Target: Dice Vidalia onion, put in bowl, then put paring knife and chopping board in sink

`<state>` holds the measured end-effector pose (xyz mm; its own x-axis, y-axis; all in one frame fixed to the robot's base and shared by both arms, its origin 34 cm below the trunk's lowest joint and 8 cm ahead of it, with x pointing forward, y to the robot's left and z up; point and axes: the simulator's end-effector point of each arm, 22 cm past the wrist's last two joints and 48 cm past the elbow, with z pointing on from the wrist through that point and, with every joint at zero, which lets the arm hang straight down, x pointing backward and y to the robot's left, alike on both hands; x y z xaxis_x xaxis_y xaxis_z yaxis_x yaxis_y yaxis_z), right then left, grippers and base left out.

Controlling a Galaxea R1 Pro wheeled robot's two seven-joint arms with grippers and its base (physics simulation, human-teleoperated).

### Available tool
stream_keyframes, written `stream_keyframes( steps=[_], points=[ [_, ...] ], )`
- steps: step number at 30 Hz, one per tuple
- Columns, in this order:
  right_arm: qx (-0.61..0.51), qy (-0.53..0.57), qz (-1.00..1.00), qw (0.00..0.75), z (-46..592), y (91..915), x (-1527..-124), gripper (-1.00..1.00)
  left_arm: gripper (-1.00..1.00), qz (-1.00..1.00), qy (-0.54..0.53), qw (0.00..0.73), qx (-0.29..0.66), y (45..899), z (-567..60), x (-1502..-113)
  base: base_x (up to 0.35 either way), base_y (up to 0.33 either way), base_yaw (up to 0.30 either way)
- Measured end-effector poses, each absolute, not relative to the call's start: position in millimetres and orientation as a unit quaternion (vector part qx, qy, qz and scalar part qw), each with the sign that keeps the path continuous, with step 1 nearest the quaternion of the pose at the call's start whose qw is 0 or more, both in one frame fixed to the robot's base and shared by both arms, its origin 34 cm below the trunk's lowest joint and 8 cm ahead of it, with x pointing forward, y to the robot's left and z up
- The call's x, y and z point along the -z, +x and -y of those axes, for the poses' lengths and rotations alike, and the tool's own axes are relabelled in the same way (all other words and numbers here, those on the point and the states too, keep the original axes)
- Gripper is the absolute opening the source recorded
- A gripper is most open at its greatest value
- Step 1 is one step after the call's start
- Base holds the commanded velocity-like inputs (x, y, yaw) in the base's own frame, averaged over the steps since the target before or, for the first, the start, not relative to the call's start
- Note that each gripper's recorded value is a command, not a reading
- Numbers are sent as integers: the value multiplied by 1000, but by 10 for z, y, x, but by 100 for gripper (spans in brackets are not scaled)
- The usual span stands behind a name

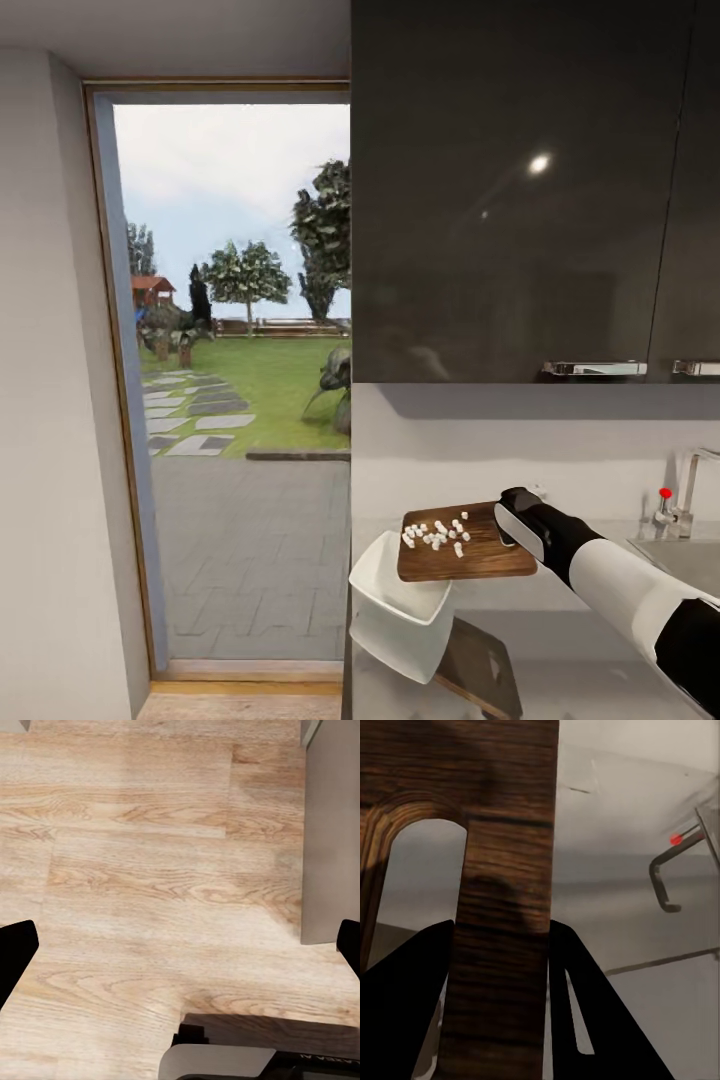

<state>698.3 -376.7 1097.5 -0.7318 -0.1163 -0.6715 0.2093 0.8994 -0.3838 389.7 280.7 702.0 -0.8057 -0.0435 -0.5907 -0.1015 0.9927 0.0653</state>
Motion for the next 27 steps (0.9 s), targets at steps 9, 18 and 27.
stream_keyframes(
  steps=[9,18,27],
  points=[
    [241,32,-899,364,3844,6964,-11008,-100,100,-949,-38,309,-47,3897,-2805,-7020,0,0,0],
    [245,34,-898,364,3855,6959,-11016,-100,100,-949,-38,309,-47,3897,-2811,-7021,0,0,0],
    [245,34,-898,364,3856,6959,-11016,-100,100,-949,-38,309,-47,3898,-2812,-7021,0,0,0]
  ],
)
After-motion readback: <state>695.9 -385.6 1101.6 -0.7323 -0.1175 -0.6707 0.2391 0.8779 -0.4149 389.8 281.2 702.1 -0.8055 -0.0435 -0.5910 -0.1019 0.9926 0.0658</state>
